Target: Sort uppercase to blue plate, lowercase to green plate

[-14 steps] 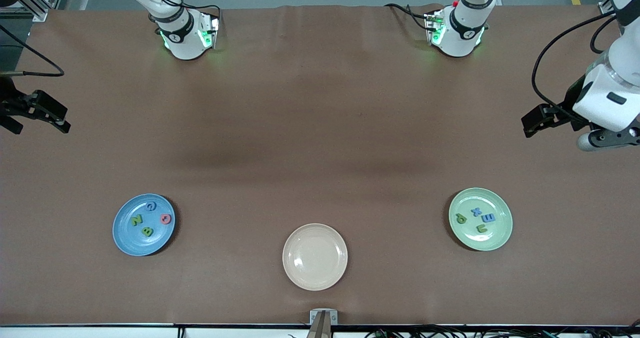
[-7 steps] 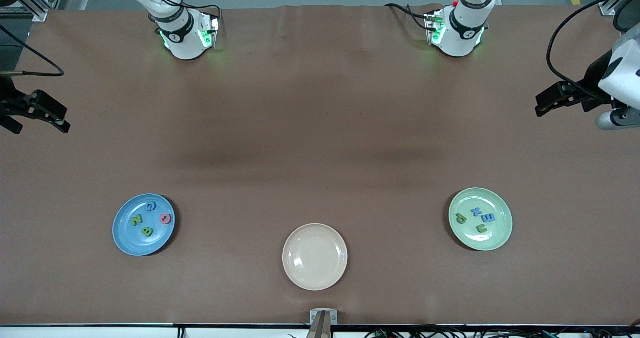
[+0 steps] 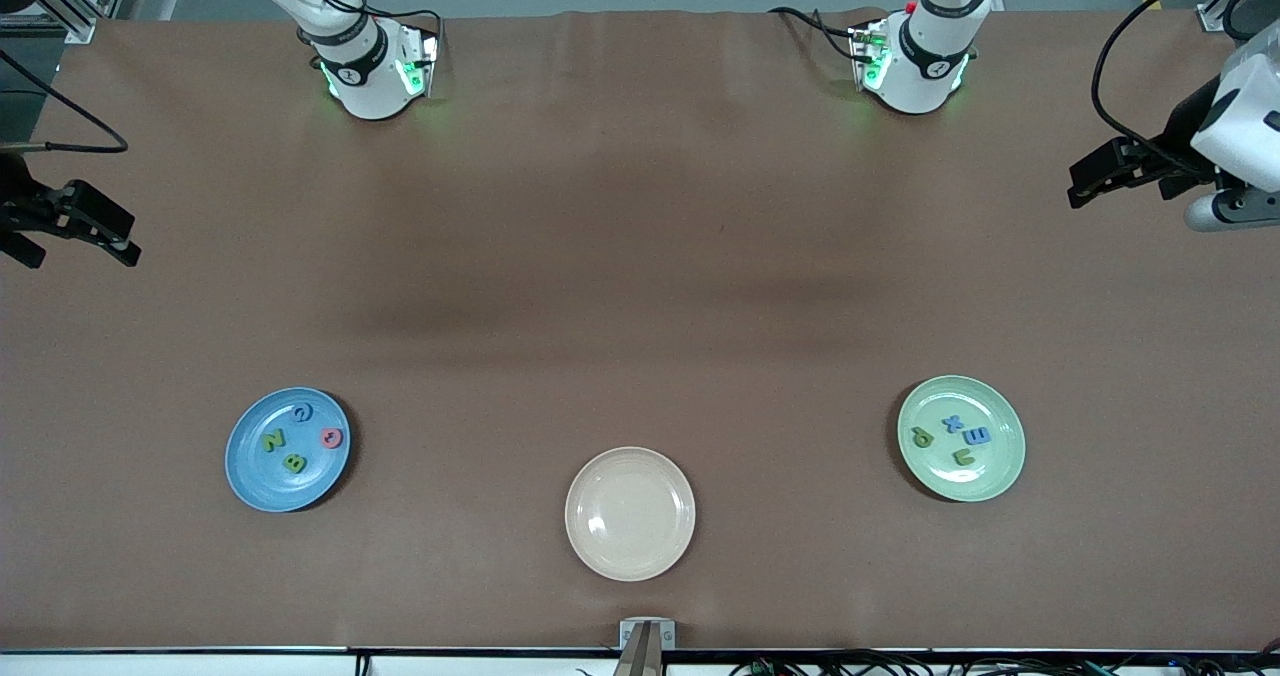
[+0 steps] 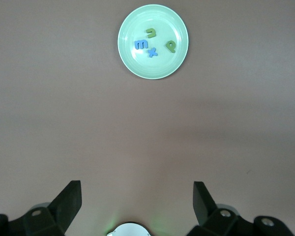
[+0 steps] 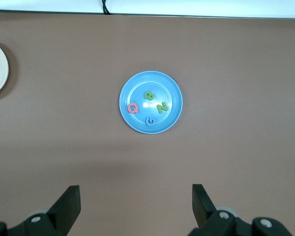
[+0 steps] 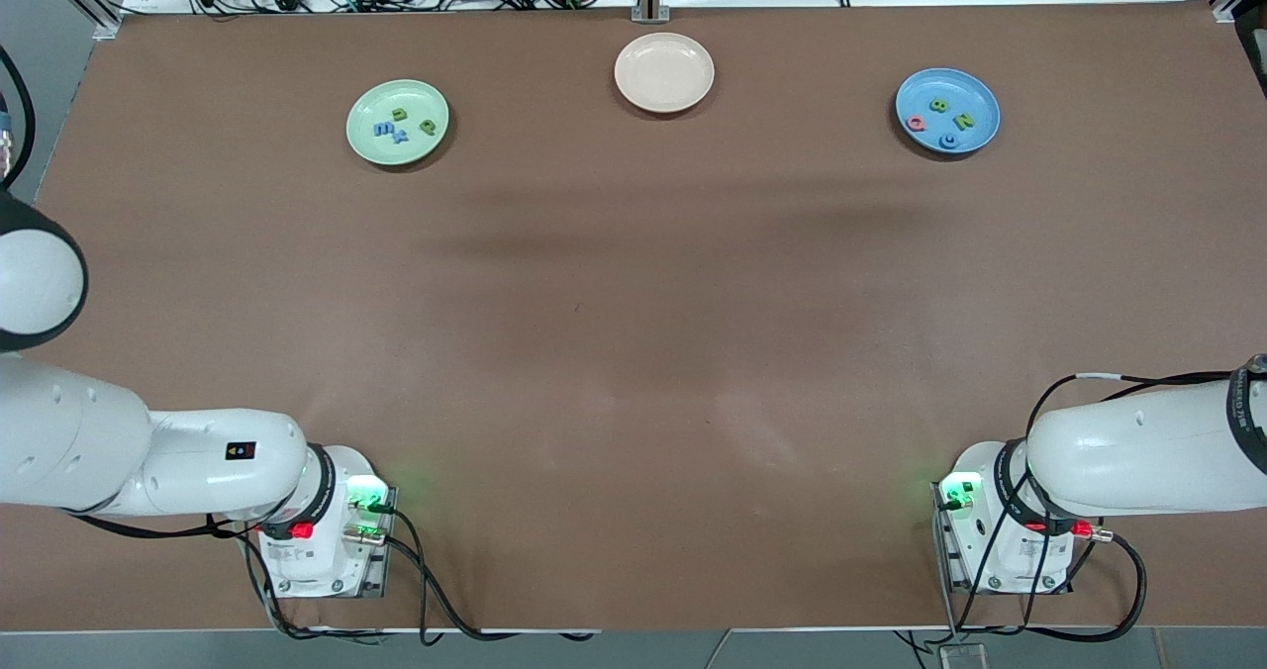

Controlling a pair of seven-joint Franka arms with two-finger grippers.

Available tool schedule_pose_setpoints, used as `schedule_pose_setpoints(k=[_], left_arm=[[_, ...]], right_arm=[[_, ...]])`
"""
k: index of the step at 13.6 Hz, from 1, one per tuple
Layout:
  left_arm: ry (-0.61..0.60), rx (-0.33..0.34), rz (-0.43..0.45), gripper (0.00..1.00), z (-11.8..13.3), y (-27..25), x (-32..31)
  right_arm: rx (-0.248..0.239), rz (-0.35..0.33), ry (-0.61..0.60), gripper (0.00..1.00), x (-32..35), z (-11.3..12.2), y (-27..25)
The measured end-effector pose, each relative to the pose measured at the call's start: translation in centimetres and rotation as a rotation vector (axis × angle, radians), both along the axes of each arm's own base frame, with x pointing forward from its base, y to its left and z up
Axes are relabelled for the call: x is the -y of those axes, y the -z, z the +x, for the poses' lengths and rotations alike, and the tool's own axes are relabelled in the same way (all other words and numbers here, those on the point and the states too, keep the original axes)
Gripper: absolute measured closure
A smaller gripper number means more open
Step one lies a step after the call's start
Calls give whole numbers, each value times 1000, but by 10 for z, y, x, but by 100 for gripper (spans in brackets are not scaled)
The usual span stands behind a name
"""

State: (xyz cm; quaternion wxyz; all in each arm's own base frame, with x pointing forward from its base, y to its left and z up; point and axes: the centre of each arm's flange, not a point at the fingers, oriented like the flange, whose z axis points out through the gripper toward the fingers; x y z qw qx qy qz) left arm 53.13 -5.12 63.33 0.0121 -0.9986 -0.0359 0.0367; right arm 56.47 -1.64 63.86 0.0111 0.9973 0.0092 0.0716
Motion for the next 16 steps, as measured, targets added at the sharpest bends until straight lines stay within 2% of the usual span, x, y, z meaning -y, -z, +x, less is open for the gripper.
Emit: schedule_pose_setpoints(k=[6,16], left_arm=[[40,21,7,0,-24,-9,21],[47,47,5,0,-24,-18,25]], right_arm=[[0,0,0,0,0,0,0],[0,0,0,0,0,0,0]])
